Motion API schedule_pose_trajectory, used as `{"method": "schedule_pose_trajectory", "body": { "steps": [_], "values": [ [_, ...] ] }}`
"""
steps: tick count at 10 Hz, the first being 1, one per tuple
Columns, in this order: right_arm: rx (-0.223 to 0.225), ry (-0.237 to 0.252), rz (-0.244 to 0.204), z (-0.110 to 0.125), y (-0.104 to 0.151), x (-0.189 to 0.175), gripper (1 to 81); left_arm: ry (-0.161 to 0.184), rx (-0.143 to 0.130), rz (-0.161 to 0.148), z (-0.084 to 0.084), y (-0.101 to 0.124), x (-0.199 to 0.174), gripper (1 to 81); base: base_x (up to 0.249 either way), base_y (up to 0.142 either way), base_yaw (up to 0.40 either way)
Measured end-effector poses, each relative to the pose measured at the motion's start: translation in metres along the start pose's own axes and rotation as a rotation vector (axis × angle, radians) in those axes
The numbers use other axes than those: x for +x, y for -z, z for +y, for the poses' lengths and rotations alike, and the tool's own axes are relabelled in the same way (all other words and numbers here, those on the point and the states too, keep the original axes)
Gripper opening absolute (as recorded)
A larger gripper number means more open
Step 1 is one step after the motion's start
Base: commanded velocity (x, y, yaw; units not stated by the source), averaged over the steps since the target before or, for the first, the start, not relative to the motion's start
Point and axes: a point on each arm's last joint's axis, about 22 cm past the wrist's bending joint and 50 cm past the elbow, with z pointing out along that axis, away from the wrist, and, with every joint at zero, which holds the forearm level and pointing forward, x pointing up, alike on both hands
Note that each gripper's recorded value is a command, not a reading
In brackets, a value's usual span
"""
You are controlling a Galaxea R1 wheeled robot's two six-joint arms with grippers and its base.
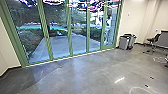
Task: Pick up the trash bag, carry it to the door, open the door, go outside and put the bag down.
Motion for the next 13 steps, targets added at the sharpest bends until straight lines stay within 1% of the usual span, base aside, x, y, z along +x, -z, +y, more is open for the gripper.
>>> {"method": "schedule_pose_trajectory", "body": {
  "steps": [8,10,11,12,13],
  "values": [
    [0.002,0.001,0.001,-0.002,0.000,0.001,81.1,-0.001,-0.001,-0.001,0.001,0.000,-0.001,1.0,0.000,0.000,0.000],
    [0.002,0.000,0.000,-0.002,-0.001,-0.001,81.1,0.000,0.000,-0.002,0.001,-0.001,-0.003,1.0,0.091,0.000,0.000],
    [0.002,-0.004,-0.010,-0.002,-0.002,-0.013,81.1,0.003,0.001,-0.008,0.000,-0.002,-0.014,1.0,0.123,0.000,0.000],
    [0.002,-0.003,-0.011,-0.001,-0.002,-0.012,81.1,0.002,0.001,-0.005,0.000,-0.001,-0.010,1.0,0.132,0.000,0.000],
    [0.002,-0.001,-0.003,-0.002,-0.001,-0.004,81.1,-0.001,0.001,0.005,0.000,0.000,0.000,1.0,0.136,0.000,0.000]
  ]
}}
